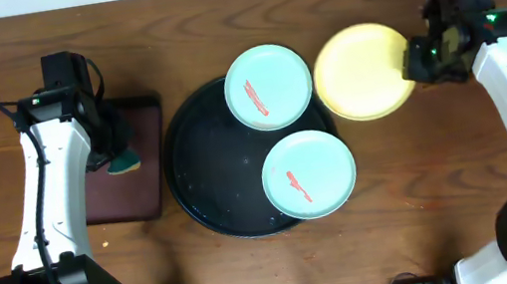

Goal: Clean dirty plates on tray and stack at the side

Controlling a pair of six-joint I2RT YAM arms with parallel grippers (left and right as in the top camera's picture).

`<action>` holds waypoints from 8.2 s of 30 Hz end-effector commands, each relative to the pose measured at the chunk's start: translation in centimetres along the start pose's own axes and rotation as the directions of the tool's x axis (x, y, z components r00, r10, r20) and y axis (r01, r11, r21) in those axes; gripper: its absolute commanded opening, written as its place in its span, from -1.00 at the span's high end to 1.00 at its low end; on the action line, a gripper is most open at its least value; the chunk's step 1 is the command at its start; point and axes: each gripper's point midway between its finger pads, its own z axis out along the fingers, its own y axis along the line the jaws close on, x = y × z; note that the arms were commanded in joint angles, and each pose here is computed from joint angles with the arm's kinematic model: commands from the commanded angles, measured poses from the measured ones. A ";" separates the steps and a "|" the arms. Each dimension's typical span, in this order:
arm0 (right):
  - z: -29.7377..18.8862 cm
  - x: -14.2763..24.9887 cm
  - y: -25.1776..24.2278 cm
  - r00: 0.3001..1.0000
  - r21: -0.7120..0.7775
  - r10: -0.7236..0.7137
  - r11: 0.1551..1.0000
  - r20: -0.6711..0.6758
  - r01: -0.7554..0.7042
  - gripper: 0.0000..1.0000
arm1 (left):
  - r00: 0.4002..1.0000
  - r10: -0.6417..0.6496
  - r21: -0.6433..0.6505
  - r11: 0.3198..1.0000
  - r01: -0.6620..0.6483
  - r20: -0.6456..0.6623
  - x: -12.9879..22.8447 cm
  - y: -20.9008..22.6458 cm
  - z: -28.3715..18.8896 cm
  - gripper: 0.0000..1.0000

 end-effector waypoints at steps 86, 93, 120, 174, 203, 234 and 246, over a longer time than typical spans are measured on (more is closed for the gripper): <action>9.2 18.4 18.1 0.957 -0.183 -0.175 0.974 -0.231 0.134 0.97 | 1.000 -0.001 -0.007 1.000 0.001 0.000 -0.1 0.2 0.4 0.85; 9.4 19.1 20.1 0.956 -0.199 -0.236 0.959 -0.172 0.201 0.70 | 1.000 0.001 -0.015 1.000 -0.001 -0.016 0.4 0.4 1.1 0.86; 12.6 18.7 21.3 0.884 -0.403 -0.416 0.862 -0.214 0.308 0.61 | 0.974 0.212 0.261 0.947 -0.186 -0.074 3.1 -6.1 -0.4 0.85; 14.2 18.3 20.3 0.918 -0.271 -0.274 0.942 -0.287 0.197 0.97 | 0.909 0.300 0.025 0.952 -0.306 -0.290 16.2 -8.8 11.9 0.87; 14.2 18.3 20.2 0.917 -0.270 -0.274 0.943 -0.289 0.196 0.98 | 0.971 0.200 -0.089 0.973 -0.212 -0.133 12.7 -8.7 11.6 0.86; 14.2 18.3 20.2 0.917 -0.269 -0.273 0.943 -0.290 0.195 0.97 | 0.984 0.177 -0.153 0.972 -0.177 -0.009 10.5 -8.5 11.6 0.86; 14.2 18.3 20.2 0.917 -0.270 -0.274 0.943 -0.289 0.196 0.97 | 0.751 0.592 0.491 0.767 -0.413 -0.294 19.9 -15.4 8.6 0.86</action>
